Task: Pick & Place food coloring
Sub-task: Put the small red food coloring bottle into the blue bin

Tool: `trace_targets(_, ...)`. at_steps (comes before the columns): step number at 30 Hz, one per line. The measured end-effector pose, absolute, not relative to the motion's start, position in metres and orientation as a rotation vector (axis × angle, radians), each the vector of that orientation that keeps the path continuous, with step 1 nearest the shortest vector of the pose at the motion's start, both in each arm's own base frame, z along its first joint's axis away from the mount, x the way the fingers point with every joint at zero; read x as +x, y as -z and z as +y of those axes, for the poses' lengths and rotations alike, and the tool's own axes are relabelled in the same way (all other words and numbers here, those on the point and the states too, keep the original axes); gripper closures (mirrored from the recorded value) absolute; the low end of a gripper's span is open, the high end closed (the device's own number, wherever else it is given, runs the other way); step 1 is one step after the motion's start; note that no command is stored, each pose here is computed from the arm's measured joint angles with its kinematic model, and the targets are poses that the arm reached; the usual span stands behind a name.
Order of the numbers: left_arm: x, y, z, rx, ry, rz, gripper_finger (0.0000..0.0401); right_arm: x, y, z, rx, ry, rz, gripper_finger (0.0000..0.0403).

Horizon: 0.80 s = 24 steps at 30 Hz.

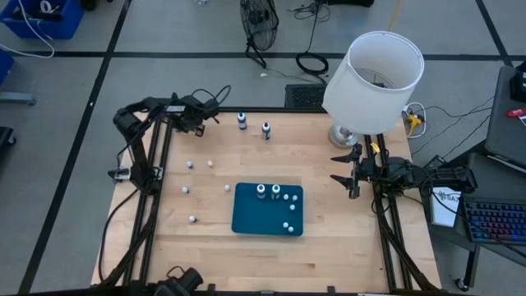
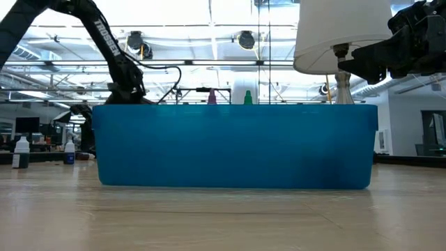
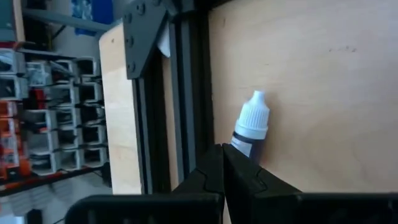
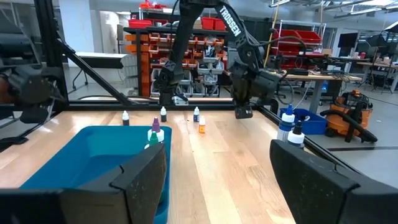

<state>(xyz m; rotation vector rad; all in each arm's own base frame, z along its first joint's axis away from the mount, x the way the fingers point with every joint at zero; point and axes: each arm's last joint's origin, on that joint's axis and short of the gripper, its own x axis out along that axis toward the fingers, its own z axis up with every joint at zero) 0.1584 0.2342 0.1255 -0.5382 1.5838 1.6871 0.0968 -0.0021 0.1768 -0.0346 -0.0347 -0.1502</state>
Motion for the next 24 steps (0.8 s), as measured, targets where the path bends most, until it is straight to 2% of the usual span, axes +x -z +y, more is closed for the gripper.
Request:
trace_targets(5,0.161,-0.121,0.238,-0.535,-1.679,1.630,0.0398,0.097,-0.177,-0.002,-0.034,0.150,-0.035,0.0129)
trace_targets(15,0.161,-0.123,0.251,-0.832,-1.444,1.582,0.0400,0.097,-0.177,-0.002,-0.034,0.150,-0.035,0.0132)
trace_targets(20,0.162,-0.126,0.250,-0.794,-1.395,1.602,0.0397,0.097,-0.177,-0.002,-0.035,0.150,-0.035,0.0129)
trace_targets(24,0.161,-0.143,0.246,-0.668,-1.509,1.569,0.0399,0.097,-0.177,-0.002,-0.035,0.150,-0.035,0.0130)
